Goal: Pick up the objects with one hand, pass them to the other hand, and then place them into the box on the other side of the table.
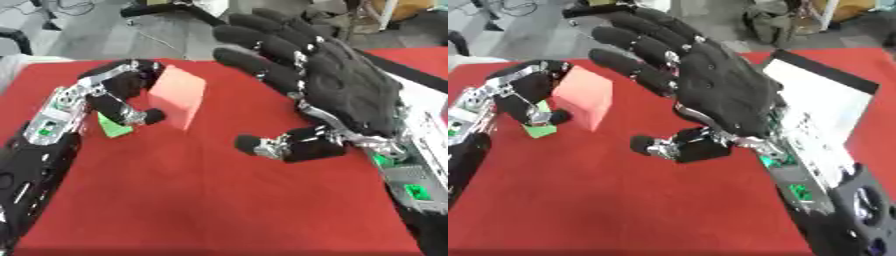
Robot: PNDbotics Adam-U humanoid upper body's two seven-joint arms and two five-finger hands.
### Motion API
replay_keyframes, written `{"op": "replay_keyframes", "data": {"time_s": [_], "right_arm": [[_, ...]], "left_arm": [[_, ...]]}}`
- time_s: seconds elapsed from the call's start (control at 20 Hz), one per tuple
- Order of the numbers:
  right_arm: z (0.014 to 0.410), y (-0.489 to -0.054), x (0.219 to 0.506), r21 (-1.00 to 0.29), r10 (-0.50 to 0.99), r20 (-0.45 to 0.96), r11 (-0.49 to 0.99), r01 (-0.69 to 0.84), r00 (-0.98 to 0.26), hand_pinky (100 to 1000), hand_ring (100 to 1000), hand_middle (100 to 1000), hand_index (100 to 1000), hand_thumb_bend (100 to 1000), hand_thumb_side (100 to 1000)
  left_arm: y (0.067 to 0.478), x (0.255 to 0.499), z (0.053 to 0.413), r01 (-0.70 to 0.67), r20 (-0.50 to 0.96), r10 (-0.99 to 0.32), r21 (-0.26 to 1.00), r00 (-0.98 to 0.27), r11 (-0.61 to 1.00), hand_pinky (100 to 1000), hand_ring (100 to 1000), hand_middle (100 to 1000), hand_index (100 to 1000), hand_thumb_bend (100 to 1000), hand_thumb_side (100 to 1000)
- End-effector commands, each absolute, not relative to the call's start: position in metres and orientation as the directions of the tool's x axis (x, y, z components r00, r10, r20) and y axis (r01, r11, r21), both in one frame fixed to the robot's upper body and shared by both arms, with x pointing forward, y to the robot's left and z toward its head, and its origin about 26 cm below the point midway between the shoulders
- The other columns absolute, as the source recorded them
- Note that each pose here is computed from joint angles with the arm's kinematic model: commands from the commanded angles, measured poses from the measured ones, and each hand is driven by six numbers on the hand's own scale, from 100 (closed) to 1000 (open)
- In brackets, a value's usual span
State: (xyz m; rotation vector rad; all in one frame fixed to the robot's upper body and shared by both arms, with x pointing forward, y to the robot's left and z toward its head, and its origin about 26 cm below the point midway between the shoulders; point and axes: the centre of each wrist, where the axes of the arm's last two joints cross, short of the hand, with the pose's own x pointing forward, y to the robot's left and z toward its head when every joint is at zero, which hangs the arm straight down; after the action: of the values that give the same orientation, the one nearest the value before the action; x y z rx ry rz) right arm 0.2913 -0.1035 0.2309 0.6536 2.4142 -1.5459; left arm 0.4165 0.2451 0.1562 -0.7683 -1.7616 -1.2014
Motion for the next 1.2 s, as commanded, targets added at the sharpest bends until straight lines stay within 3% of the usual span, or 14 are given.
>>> {"op": "replay_keyframes", "data": {"time_s": [0.05, 0.3, 0.9, 1.2], "right_arm": [[0.233, -0.099, 0.292, -0.800, 0.239, -0.420, 0.358, 0.482, -0.875, 973, 981, 950, 1000, 476, 296], [0.228, -0.096, 0.293, -0.807, 0.227, -0.409, 0.361, 0.467, -0.884, 969, 974, 945, 1000, 463, 302], [0.222, -0.095, 0.297, -0.825, 0.233, -0.402, 0.327, 0.461, -0.885, 957, 953, 921, 1000, 449, 276], [0.221, -0.096, 0.297, -0.807, 0.280, -0.415, 0.326, 0.492, -0.866, 891, 819, 780, 995, 421, 140]], "left_arm": [[0.223, 0.412, 0.181, 0.872, 0.893, 0.090, 0.403, -0.441, 0.277, 795, 508, 478, 617, 134, 161], [0.202, 0.403, 0.195, 0.919, 0.912, 0.167, 0.343, -0.376, 0.197, 795, 508, 478, 617, 128, 161], [0.186, 0.387, 0.213, 0.952, 0.932, 0.197, 0.295, -0.306, 0.082, 800, 514, 485, 625, 123, 170], [0.186, 0.383, 0.213, 0.961, 0.944, 0.181, 0.272, -0.277, 0.055, 803, 516, 487, 627, 124, 181]]}}
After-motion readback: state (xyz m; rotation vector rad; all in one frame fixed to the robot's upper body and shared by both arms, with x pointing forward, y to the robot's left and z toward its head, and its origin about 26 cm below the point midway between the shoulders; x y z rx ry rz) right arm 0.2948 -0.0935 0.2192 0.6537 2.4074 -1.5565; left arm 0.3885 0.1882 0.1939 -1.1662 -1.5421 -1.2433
